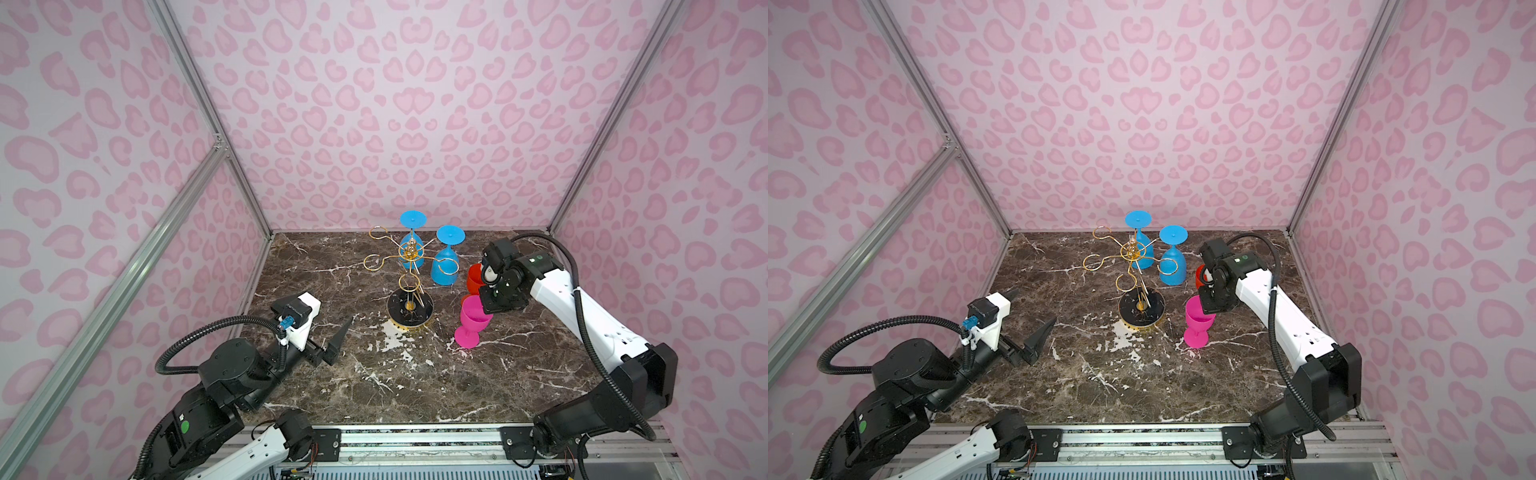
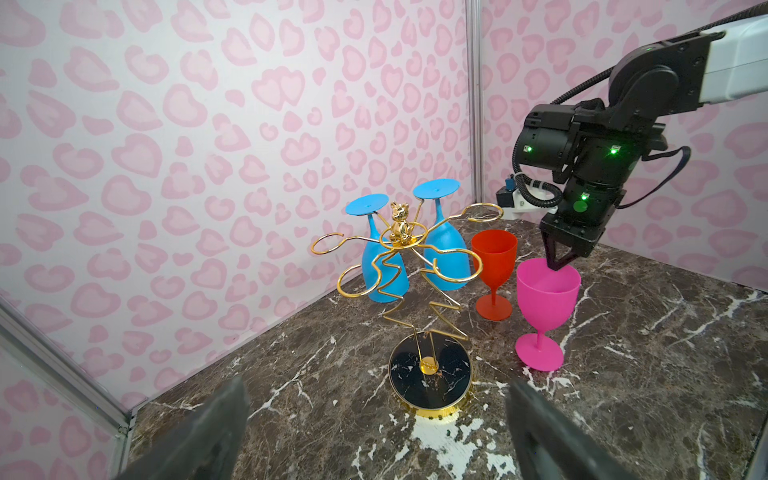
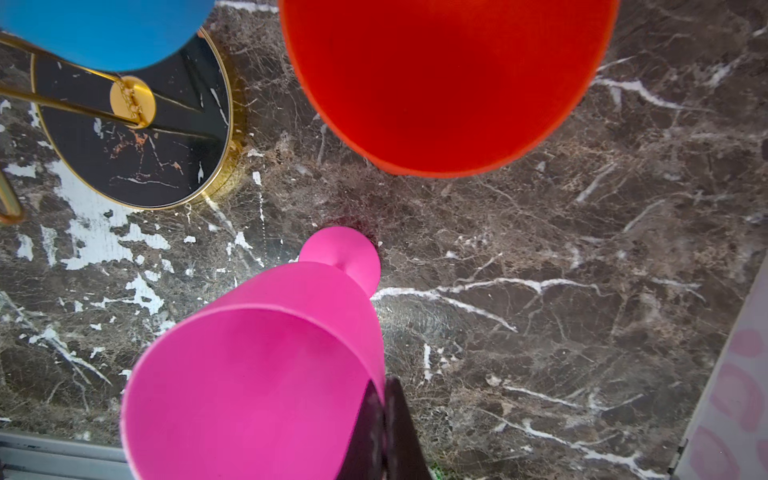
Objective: Take the wine glass off the wine glass rack
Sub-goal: 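Open the right gripper to release the magenta glass's rim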
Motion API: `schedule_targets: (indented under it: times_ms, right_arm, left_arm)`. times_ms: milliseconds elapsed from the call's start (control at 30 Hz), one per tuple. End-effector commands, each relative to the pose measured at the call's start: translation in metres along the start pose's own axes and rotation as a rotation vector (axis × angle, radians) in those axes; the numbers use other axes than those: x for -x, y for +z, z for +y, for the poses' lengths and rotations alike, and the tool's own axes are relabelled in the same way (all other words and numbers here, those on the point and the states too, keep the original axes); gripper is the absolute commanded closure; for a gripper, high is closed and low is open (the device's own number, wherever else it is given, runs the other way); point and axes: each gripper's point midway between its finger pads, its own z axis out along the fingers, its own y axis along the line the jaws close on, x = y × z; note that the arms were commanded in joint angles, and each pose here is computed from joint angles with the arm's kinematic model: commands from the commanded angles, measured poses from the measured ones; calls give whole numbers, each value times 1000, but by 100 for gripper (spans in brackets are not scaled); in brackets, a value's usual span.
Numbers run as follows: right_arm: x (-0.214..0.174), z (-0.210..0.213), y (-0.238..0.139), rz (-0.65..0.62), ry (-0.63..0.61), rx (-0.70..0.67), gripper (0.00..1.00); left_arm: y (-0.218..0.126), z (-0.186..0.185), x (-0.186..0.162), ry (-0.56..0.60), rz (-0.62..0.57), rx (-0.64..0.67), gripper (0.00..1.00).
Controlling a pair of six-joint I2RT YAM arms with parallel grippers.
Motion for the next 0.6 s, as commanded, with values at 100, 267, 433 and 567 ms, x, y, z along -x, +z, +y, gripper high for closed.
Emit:
schedule_targets:
  times_ms: [100, 267, 433, 567]
  right_arm:
    - [7, -4, 3, 9, -17, -14, 100]
    - [8, -1, 2, 9, -21, -5, 100]
    - [6, -1, 3, 18, -31, -20, 100]
    - [5, 3, 3, 17, -37, -19, 100]
  left_arm:
    - [-3, 2, 3, -17, -11, 5, 2]
    - [-5, 3, 3, -22, -17, 8, 2]
    - [-3, 2, 1, -18, -10, 7, 2]
    - [-2, 1, 1, -14, -5, 2, 2]
